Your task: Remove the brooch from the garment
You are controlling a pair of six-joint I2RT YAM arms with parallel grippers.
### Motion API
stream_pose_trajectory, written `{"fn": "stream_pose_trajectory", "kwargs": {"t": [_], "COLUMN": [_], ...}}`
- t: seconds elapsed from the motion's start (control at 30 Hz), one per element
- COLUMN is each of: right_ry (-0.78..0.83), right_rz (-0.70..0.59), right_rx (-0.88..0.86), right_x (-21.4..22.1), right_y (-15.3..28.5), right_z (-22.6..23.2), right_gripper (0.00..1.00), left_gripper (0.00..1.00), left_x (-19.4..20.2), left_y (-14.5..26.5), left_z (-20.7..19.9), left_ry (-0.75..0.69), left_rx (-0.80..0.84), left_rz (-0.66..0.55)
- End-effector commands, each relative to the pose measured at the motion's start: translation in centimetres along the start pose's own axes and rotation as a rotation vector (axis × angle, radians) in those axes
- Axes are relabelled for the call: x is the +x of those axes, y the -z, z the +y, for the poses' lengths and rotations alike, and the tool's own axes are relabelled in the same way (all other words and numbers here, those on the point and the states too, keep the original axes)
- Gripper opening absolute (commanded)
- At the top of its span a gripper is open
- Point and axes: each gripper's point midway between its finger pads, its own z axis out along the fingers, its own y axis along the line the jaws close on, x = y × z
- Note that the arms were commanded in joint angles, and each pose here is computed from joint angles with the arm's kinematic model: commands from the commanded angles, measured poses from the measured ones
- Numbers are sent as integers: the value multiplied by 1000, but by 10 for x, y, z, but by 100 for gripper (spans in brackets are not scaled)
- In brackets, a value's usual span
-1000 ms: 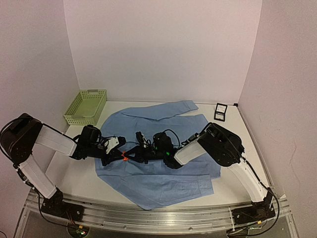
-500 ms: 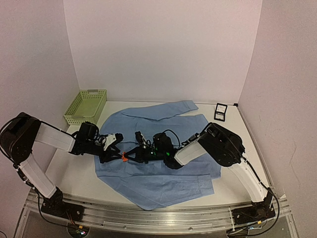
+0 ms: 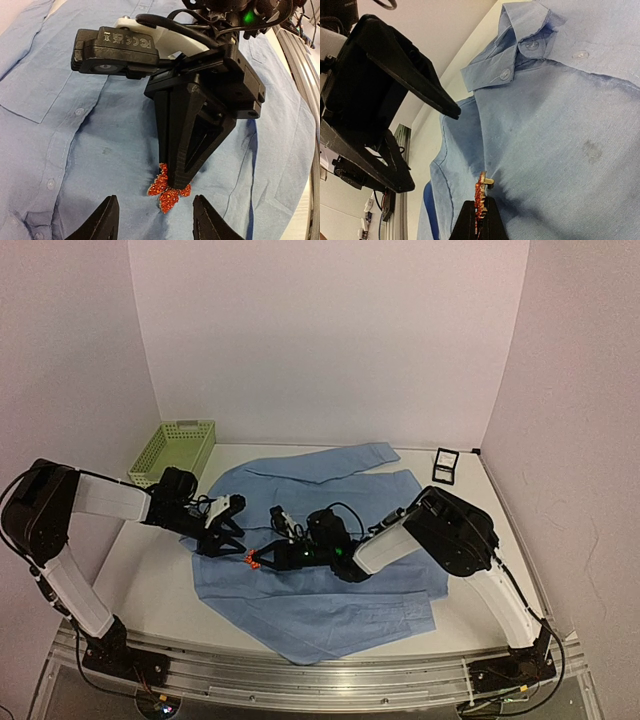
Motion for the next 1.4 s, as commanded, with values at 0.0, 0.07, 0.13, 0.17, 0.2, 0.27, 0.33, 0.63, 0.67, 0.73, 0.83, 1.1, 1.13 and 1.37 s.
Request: {"fn": "stream_pose_trajectory", "kwargs": {"t": [0.0, 0.07, 0.13, 0.17, 0.2, 0.27, 0.33, 0.63, 0.67, 0.73, 0.83, 1.1, 1.13, 1.37], "right_ry": [119, 136, 148, 156, 169, 204, 237, 341, 350, 360, 374, 380, 380, 379], "right_rz": [-30, -35, -37, -38, -38, -40, -40, -55, -58, -66, -78, -91, -91, -102], "right_rx": [7, 13, 16, 17, 18, 19, 20, 41, 43, 40, 28, 20, 20, 26], "right_x": [-15, -16, -15, -15, -15, -14, -13, -13, -14, -16, -18, -18, -18, -21], "right_y": [2, 2, 2, 2, 2, 1, 1, 5, 5, 5, 5, 5, 5, 5], "right_z": [20, 20, 20, 20, 21, 24, 27, 32, 32, 34, 38, 40, 40, 40], "right_gripper": [0, 0, 0, 0, 0, 0, 0, 0, 0, 0, 0, 0, 0, 0], "left_gripper": [48, 45, 43, 43, 43, 43, 43, 38, 35, 32, 32, 14, 12, 8], "left_x": [0, 6, 11, 12, 13, 12, 10, 14, 14, 16, 15, 15, 15, 16], "left_y": [-5, -8, -10, -11, -12, -14, -16, -23, -25, -27, -28, -31, -31, -30], "left_z": [-15, -19, -20, -20, -19, -15, -10, -2, -2, -2, -4, -1, -2, -13], "left_ry": [-38, -40, -38, -37, -38, -41, -37, -32, -30, -34, -47, -47, -48, -57], "left_rx": [104, 127, 145, 148, 146, 136, 121, 120, 128, 144, 161, 165, 169, 219], "left_rz": [5, 26, 46, 54, 58, 63, 66, 96, 101, 112, 113, 126, 123, 119]}}
